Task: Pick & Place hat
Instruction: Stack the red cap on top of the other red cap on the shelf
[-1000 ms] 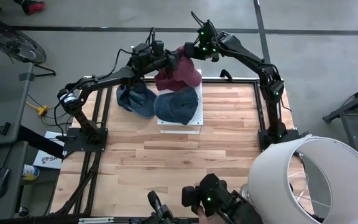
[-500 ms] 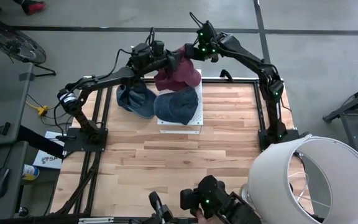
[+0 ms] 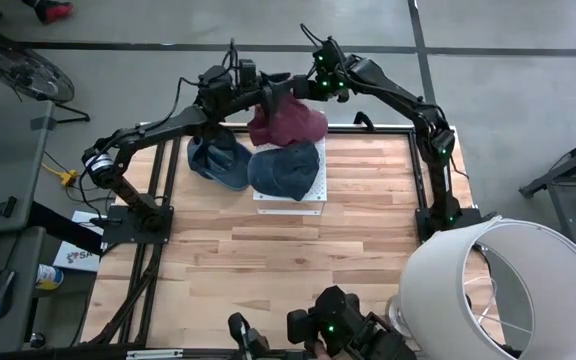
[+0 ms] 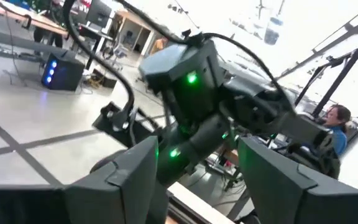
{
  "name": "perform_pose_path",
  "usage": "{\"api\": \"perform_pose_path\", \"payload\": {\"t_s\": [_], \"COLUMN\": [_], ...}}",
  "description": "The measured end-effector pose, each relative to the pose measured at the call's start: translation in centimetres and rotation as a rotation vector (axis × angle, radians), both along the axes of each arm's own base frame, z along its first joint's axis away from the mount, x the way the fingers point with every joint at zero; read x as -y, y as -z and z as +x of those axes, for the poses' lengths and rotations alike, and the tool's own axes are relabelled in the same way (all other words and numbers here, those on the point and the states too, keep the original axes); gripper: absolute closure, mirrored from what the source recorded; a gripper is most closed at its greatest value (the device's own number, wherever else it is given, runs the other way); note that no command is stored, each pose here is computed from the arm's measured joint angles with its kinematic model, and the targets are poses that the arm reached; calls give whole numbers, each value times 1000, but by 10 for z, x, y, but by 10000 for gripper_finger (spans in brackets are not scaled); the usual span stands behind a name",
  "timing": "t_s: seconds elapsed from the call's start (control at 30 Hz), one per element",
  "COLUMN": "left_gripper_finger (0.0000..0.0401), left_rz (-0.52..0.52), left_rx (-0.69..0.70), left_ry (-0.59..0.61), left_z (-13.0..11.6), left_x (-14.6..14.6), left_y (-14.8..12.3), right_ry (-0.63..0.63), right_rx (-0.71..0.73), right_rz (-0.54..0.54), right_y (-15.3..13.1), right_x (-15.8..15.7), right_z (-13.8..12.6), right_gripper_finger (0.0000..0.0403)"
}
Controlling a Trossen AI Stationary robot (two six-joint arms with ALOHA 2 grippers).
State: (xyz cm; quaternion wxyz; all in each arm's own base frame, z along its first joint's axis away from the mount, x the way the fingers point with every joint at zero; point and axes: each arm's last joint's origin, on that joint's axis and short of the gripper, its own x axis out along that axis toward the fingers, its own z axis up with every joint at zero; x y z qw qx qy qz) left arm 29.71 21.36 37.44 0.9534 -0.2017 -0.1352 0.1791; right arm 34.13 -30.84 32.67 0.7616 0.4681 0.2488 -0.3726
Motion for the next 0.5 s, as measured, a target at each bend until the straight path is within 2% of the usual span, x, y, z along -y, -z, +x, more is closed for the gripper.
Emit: {"api": "perform_pose_path", "payload": {"t_s": [0.37,0.5], "left_gripper_finger": [172,172], "left_rz": [44,112], "left_rx": [48,-28], "left_ry": [24,-20], "left_z": [-18,-30], "left_x": [14,23], "left_y": [-25,-34], "right_ry": [-32,-36], "right_rx": [0,-5], "right_rz": [-3,-9], "right_y": [0,0], "right_x": [-8,-10], "right_z": [7,9], "right_gripper_finger": [403,403]}}
